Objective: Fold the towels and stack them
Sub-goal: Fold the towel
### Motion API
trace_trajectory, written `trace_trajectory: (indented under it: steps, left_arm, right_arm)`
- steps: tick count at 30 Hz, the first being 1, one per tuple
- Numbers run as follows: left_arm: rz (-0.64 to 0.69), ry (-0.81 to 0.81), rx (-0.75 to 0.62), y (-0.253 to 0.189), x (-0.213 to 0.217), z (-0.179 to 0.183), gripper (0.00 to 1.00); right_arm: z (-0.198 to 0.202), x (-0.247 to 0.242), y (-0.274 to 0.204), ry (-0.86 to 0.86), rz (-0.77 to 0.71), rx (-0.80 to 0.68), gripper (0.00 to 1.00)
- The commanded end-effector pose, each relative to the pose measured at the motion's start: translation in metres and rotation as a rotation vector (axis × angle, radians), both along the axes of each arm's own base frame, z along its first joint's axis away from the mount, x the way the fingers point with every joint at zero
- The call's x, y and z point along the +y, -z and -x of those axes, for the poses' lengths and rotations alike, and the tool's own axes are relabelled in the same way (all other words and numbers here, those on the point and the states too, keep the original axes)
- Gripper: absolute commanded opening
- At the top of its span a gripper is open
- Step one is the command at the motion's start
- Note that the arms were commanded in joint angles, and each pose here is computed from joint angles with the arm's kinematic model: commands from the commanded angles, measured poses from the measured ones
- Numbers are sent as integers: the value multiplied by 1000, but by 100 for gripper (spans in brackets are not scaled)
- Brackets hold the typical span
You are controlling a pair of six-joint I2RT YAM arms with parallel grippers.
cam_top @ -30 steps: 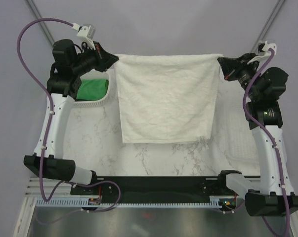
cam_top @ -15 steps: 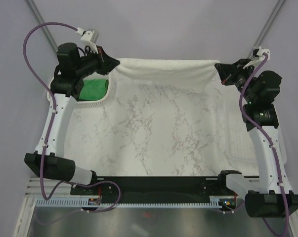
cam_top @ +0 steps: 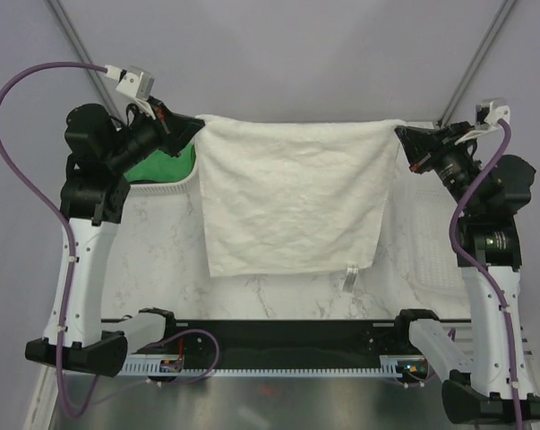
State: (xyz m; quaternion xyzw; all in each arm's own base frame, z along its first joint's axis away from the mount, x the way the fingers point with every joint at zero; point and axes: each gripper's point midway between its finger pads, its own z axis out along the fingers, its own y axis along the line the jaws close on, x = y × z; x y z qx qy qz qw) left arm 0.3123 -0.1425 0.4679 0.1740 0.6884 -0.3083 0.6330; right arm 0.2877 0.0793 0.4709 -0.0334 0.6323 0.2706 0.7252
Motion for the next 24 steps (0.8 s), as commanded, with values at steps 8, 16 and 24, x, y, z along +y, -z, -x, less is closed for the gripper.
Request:
trace_trajectory:
  steps: [8, 16, 24]
  left_arm:
    - [-149, -88, 389, 181, 2, -153, 2]
    - [-151, -56, 497, 278, -7, -251, 2]
    - [-141, -21, 407, 288, -8, -289, 2]
  right_arm:
    - [-138, 2, 151, -28, -67, 305, 0]
    - [-225, 15, 247, -70, -70, 415, 0]
    - [-269, 19, 275, -114, -33, 447, 0]
